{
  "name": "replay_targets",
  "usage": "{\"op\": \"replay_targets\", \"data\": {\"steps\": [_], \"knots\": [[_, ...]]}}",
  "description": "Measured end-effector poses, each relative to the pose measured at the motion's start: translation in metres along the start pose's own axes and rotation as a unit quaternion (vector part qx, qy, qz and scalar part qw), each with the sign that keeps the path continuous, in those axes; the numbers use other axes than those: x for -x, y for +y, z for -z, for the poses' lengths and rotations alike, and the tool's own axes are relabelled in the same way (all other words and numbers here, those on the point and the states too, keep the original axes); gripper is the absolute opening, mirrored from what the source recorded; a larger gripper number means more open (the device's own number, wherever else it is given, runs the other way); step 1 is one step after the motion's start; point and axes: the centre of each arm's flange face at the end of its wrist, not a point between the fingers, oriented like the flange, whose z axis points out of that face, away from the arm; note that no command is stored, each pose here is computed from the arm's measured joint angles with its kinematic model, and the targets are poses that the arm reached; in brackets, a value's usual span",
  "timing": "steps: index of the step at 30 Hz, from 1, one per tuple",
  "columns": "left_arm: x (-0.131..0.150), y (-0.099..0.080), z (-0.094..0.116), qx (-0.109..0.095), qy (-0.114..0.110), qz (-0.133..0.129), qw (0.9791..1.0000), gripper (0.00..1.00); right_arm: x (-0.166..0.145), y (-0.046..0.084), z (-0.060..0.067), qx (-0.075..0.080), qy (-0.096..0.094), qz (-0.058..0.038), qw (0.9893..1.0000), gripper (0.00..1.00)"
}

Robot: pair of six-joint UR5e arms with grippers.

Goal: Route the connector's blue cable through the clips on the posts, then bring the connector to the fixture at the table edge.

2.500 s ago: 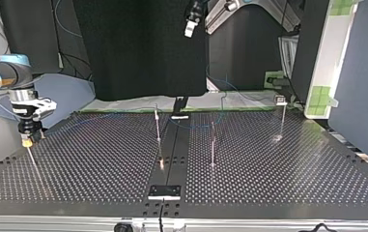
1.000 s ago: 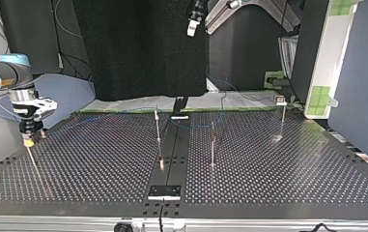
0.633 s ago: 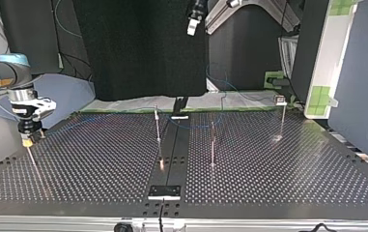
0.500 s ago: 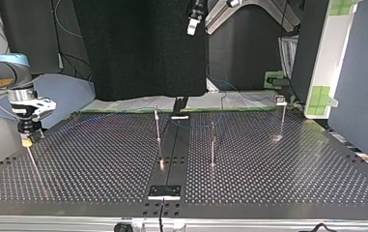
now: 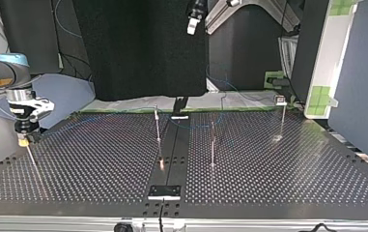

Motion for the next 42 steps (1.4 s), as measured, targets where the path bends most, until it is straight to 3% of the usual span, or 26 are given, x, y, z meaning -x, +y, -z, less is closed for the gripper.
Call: {"op": "replay_targets", "data": {"steps": [8, 25, 36, 42], "knots": [[0.000, 0.000, 0.001, -0.001, -0.001, 0.000, 1.0000, 1.00, 0.000, 0.001, 0.000, 0.004, 0.000, -0.0001, 1.0000, 1.00], [0.000, 0.000, 0.003, 0.002, 0.000, -0.001, 1.0000, 1.00, 0.000, 0.006, 0.001, 0.029, -0.003, -0.0005, 0.9996, 1.00], [0.001, -0.001, 0.005, 0.006, 0.000, -0.002, 1.0000, 1.00, 0.001, 0.011, 0.002, 0.051, -0.005, -0.0009, 0.9987, 1.00], [0.000, 0.001, 0.008, 0.006, 0.002, -0.003, 1.0000, 1.00, 0.002, 0.014, 0.004, 0.069, -0.010, -0.0011, 0.9976, 1.00]]}}
